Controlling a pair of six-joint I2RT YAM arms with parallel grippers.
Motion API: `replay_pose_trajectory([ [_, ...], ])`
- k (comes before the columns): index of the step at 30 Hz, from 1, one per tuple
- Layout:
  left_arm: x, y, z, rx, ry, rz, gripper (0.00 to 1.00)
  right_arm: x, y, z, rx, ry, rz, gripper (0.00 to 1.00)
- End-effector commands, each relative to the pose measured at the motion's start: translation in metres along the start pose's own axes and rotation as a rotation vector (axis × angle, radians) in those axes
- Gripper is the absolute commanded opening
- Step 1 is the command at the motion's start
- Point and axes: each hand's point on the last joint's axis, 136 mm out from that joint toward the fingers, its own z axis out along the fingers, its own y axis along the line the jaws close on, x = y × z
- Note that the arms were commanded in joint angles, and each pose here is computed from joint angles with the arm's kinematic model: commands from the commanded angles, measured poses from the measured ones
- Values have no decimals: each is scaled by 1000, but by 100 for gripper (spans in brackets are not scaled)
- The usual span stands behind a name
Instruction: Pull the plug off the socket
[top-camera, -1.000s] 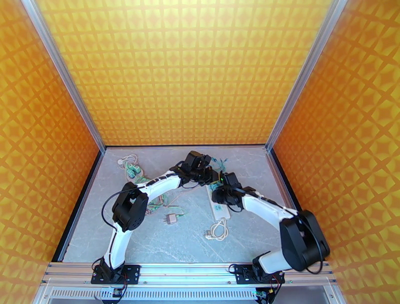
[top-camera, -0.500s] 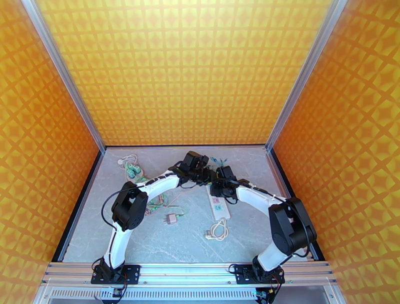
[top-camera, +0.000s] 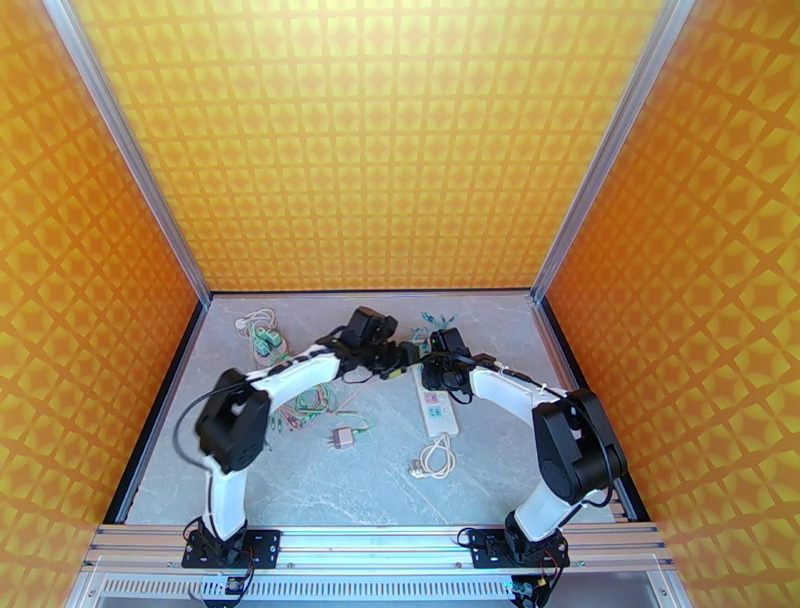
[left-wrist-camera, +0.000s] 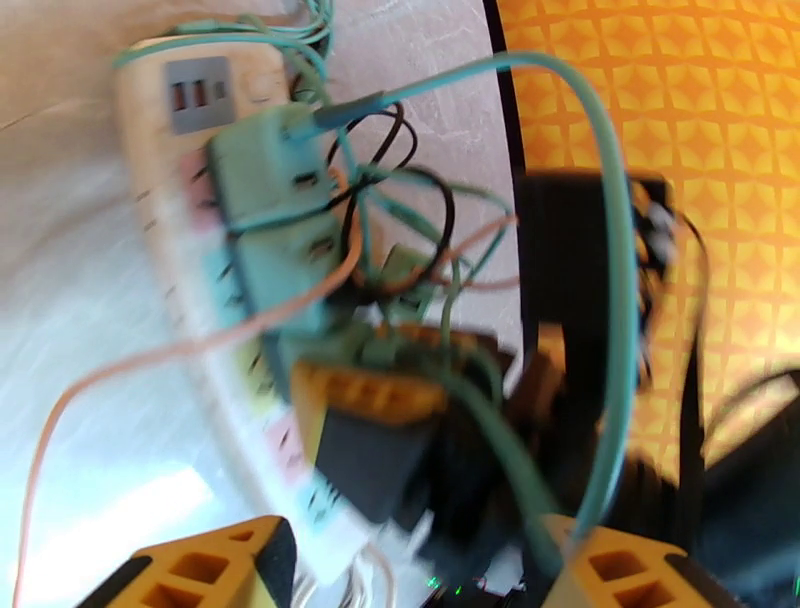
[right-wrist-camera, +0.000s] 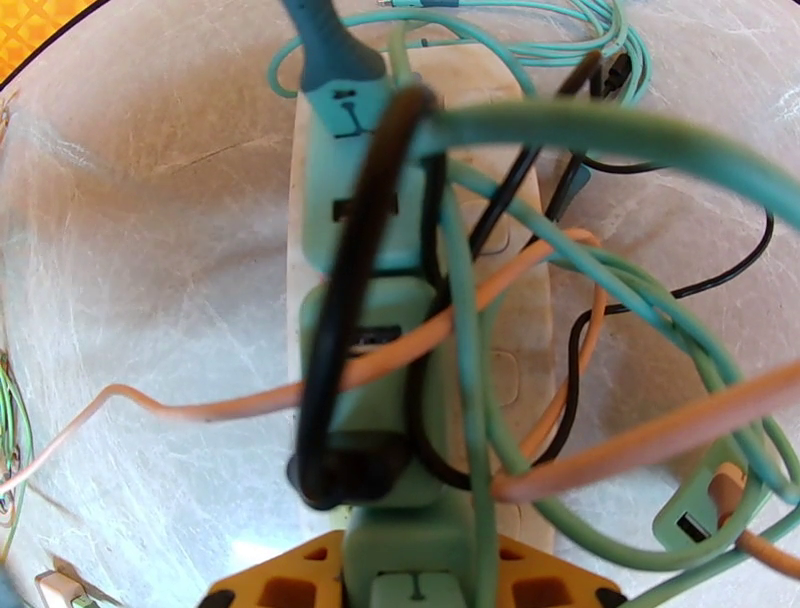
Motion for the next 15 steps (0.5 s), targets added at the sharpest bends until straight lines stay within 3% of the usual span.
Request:
replay_pose_trajectory([
  [1,12,15,-13,-42,-8,28,54,-2,8,2,-44,18,48,20],
  [7,38,40,0,-68,50,-3,42,-1,18,0,-60,22,42,21],
  [15,27,55,33,-53,51,-48,41,-1,33,-3,-86,20,34,21],
])
